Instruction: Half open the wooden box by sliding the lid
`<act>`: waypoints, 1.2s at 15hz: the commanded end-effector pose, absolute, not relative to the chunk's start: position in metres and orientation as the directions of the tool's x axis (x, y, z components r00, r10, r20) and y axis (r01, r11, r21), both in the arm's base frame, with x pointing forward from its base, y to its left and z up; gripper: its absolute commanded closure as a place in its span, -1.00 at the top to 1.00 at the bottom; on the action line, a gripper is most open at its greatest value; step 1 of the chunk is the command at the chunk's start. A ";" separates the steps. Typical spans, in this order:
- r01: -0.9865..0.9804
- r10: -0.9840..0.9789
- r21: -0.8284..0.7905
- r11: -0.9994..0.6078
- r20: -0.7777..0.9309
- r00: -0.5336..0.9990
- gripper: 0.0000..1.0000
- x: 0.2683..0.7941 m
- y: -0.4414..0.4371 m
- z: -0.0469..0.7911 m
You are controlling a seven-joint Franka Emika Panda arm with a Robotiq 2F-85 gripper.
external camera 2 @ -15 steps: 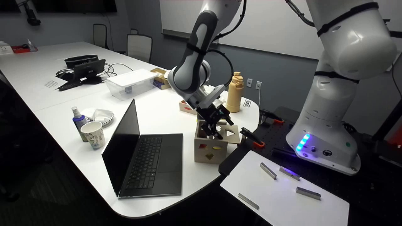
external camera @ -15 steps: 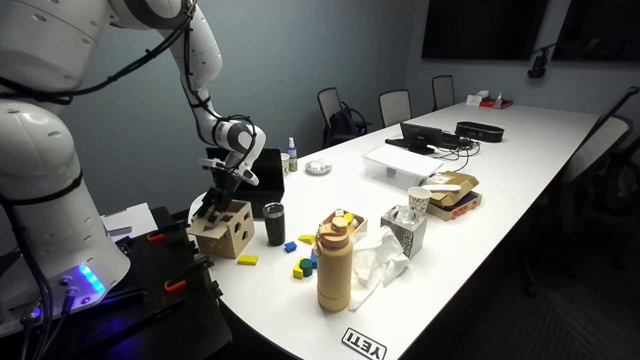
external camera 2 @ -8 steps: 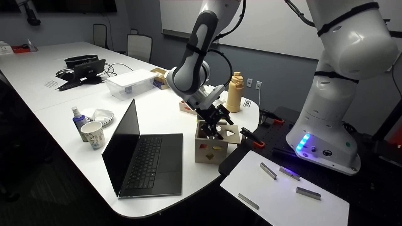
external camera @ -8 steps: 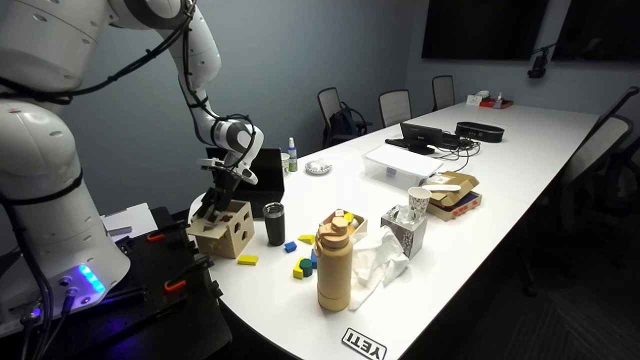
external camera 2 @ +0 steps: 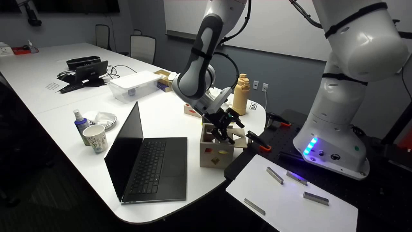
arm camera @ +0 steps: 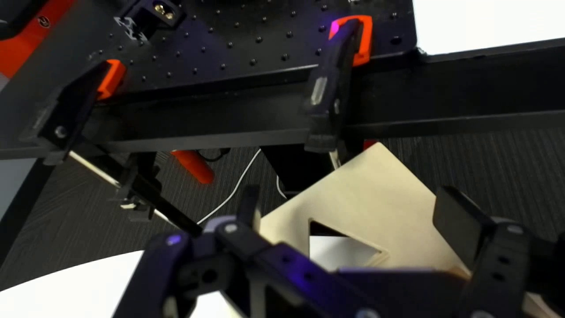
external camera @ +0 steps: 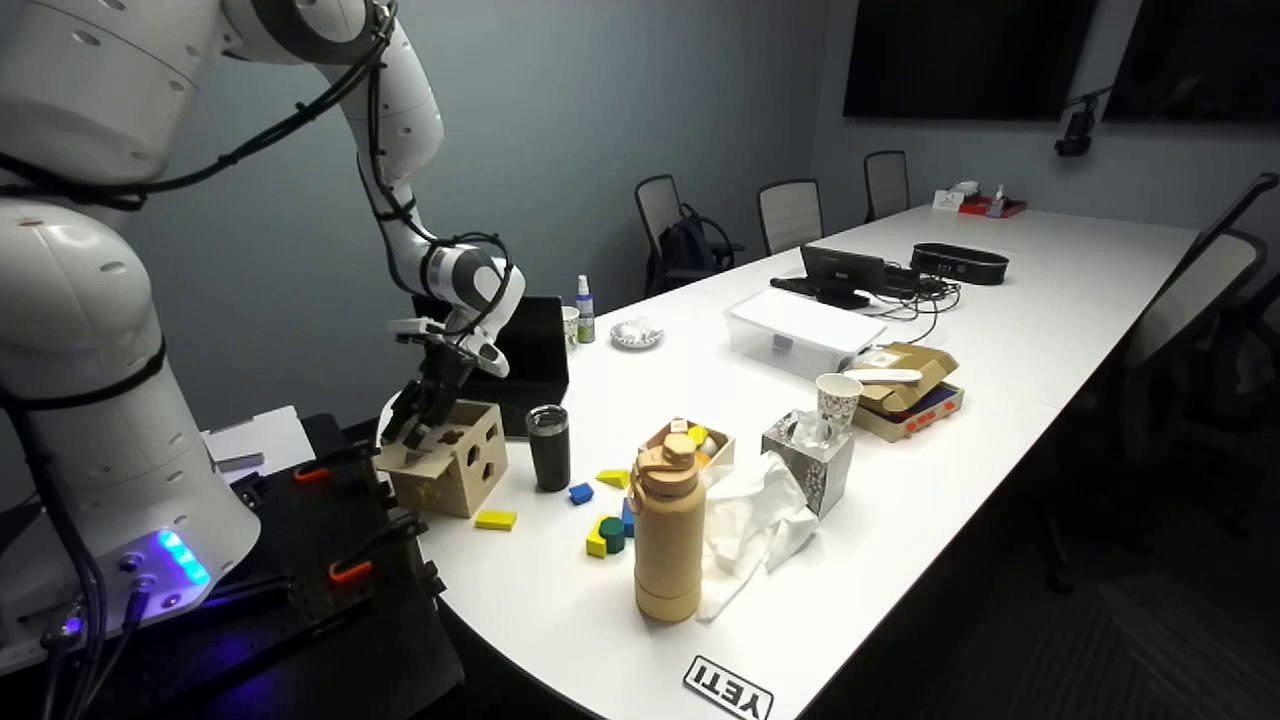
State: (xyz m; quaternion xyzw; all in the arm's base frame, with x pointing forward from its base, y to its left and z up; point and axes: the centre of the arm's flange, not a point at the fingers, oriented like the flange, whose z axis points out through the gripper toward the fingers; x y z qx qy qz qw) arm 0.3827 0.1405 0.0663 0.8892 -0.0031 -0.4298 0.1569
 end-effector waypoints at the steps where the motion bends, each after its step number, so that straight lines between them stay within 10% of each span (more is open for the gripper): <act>1: 0.125 -0.165 0.308 -0.943 -0.760 0.629 1.00 0.382 0.145 0.073; 18: 0.090 -0.177 0.342 -0.935 -0.672 0.719 1.00 0.393 0.159 0.074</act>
